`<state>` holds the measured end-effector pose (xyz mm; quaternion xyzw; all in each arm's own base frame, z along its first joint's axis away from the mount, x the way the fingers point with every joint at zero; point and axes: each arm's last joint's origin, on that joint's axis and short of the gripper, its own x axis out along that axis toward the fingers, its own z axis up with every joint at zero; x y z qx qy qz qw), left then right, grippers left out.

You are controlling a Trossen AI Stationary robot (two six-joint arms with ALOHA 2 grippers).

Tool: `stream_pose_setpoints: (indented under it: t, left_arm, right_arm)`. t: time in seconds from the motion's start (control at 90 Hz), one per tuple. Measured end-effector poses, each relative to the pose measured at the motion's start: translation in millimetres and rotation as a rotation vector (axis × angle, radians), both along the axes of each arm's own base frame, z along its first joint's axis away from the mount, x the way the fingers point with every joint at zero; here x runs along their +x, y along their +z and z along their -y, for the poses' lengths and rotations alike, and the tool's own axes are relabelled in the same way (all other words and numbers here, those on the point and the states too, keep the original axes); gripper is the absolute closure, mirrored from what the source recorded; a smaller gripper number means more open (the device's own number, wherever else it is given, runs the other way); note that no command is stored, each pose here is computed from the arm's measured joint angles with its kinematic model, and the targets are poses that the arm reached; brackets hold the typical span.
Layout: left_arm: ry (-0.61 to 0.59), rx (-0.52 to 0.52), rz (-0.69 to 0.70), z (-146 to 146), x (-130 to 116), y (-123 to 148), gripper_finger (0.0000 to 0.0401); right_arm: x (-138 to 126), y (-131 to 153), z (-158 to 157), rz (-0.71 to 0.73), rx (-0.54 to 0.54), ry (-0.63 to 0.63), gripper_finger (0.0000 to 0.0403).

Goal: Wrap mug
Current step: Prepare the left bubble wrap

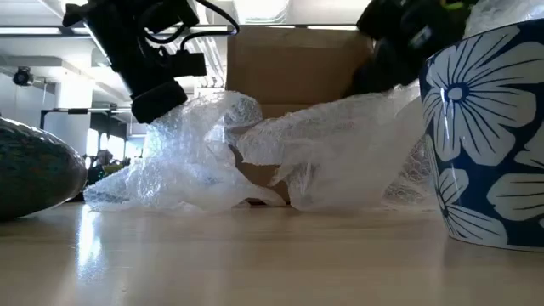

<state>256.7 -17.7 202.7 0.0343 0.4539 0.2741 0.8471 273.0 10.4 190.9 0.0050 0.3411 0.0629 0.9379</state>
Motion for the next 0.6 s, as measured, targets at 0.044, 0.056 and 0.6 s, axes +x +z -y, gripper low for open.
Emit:
stream_pose_setpoints:
  t: [0.044,0.056,0.6]
  left_arm:
    - [0.000,-0.001,0.007,0.1,0.6,0.3,0.0401]
    - [0.000,-0.001,0.008,0.1,0.7,0.4,0.0401]
    - [-0.037,0.010,-0.007,0.5,1.9,2.1,0.0401]
  right_arm:
    - [4.8,-8.9,-1.0,-0.060,0.007,-0.005,0.0385]
    - [5.1,-11.3,-1.1,-0.079,0.009,-0.007,0.0385]
    - [-67.5,40.0,5.6,-0.458,-0.039,-0.293,0.0402]
